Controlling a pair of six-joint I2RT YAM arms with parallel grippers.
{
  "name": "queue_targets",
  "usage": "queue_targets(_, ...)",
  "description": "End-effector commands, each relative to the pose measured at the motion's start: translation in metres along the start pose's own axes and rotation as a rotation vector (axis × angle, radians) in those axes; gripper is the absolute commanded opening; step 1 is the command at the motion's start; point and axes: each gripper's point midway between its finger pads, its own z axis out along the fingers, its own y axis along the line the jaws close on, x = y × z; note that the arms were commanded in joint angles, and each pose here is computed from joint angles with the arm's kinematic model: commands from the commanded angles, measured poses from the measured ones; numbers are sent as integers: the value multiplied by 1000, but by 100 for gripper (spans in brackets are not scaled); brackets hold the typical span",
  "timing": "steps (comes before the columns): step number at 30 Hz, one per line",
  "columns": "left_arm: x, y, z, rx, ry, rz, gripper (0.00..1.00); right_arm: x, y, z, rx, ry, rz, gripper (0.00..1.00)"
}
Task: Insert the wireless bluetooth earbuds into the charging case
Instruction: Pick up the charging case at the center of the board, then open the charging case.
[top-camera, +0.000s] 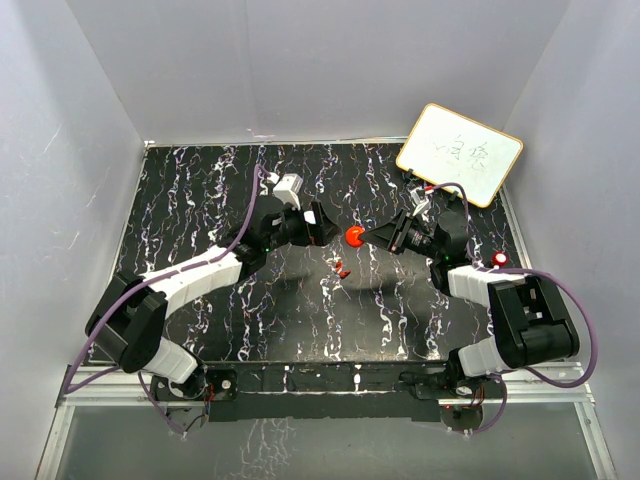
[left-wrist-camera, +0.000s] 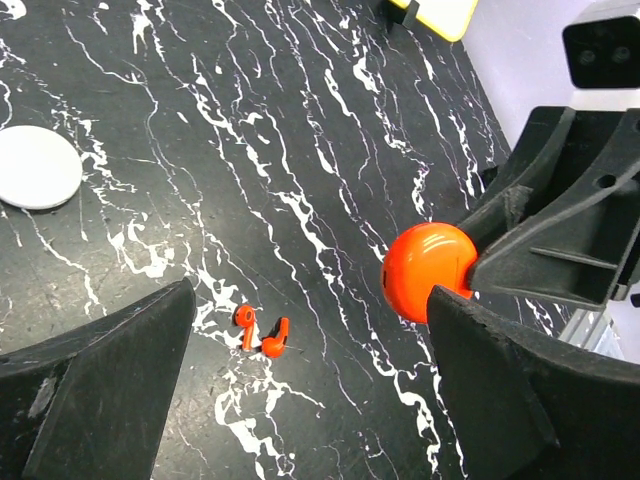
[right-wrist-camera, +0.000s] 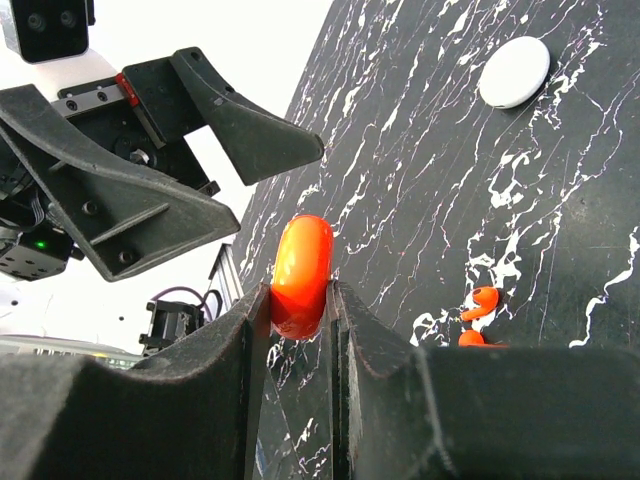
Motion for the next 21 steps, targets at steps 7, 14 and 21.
queue_targets(7,3,-25,0,93,6,13,99,-11,12,2,-58,-24,-47,0)
queue_targets(14,8,-23,6,83,24,20,99,-12,13,2,-62,-24,-48,0)
queue_targets(21,15,-15,11,53,37,16,99,-13,15,1,-72,-24,-48,0)
